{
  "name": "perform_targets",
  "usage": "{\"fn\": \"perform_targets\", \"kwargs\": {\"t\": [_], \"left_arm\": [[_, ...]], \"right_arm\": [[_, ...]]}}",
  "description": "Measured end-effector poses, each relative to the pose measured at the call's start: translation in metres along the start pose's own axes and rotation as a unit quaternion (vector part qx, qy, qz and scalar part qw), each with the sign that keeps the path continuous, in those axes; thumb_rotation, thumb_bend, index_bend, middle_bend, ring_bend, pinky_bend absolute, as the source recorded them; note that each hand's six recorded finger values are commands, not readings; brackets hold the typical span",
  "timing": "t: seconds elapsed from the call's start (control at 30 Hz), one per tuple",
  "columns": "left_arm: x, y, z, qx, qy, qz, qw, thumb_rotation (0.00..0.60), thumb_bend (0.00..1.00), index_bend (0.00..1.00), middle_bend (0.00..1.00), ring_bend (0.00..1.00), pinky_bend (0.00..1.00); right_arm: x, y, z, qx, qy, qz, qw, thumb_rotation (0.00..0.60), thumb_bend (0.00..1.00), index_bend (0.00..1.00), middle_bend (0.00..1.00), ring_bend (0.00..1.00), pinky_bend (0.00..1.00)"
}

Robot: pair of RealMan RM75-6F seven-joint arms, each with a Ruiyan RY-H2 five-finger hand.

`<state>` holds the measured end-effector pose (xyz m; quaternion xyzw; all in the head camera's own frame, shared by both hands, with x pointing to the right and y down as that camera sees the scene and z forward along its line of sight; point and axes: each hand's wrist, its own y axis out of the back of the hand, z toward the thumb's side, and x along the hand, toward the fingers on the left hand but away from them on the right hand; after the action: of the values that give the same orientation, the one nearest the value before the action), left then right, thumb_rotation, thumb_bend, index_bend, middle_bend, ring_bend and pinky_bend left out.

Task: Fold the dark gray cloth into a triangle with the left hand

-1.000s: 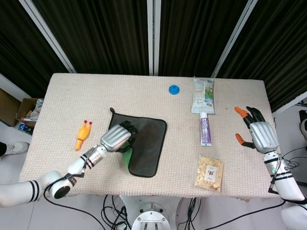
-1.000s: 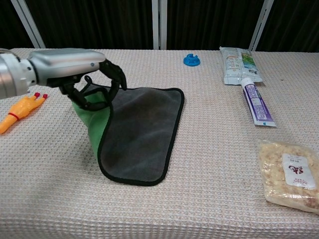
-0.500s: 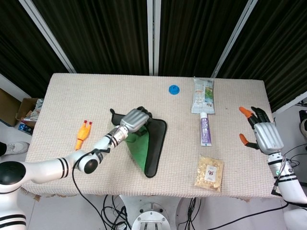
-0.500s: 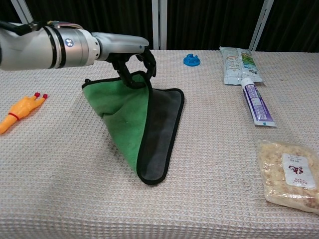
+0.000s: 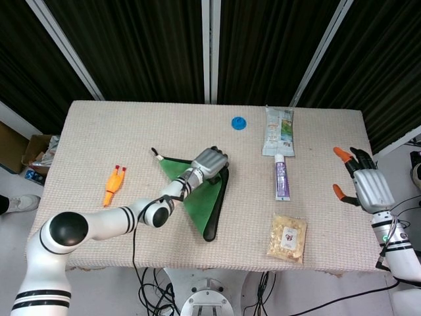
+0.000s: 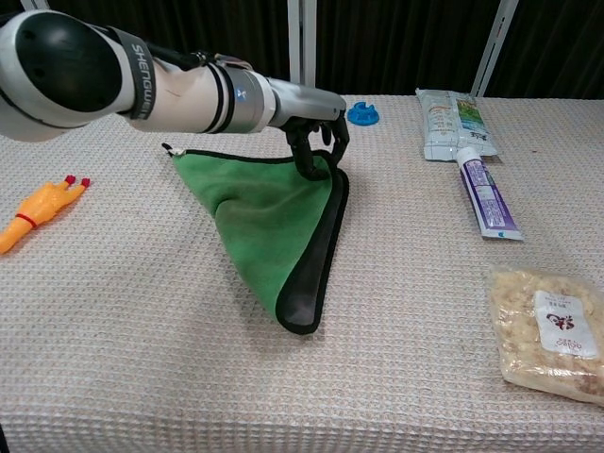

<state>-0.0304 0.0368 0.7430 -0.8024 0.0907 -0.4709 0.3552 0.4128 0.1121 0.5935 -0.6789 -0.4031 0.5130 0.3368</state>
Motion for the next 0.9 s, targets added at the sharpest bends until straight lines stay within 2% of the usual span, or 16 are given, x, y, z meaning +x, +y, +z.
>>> {"fn": "perform_targets", "kwargs": {"t": [0.5, 0.6, 0.67, 0.77, 0.9], "left_arm": [[0.025, -0.004, 0.006, 0.003, 0.038, -0.014, 0.9992, 0.600, 0.54, 0.60, 0.22, 0.18, 0.14], [0.028, -0.008, 0.008, 0.013, 0.039, -0.018, 0.9990, 0.600, 0.52, 0.46, 0.19, 0.17, 0.14], [0.029, -0.010, 0.008, 0.014, 0.041, -0.019, 0.9989, 0.600, 0.41, 0.28, 0.15, 0.15, 0.14], [0.030, -0.009, 0.007, 0.011, 0.046, -0.009, 0.9988, 0.600, 0.30, 0.20, 0.11, 0.14, 0.14], [0.025, -0.001, 0.003, 0.007, 0.051, 0.015, 0.9986, 0.600, 0.27, 0.17, 0.10, 0.14, 0.14]], "right_arm": [[0.002, 0.000, -0.006, 0.000, -0.008, 0.003, 1.0000, 0.600, 0.29, 0.10, 0.14, 0.00, 0.04], [0.002, -0.001, -0.006, 0.000, -0.009, 0.003, 1.0000, 0.600, 0.29, 0.10, 0.14, 0.00, 0.04], [0.002, -0.001, -0.007, -0.001, -0.011, 0.003, 0.9999, 0.600, 0.29, 0.10, 0.14, 0.00, 0.04], [0.004, 0.000, -0.008, -0.001, -0.012, 0.002, 0.9999, 0.600, 0.29, 0.10, 0.14, 0.00, 0.04], [0.005, 0.001, -0.008, -0.002, -0.013, -0.001, 0.9999, 0.600, 0.29, 0.10, 0.13, 0.00, 0.04]]}}
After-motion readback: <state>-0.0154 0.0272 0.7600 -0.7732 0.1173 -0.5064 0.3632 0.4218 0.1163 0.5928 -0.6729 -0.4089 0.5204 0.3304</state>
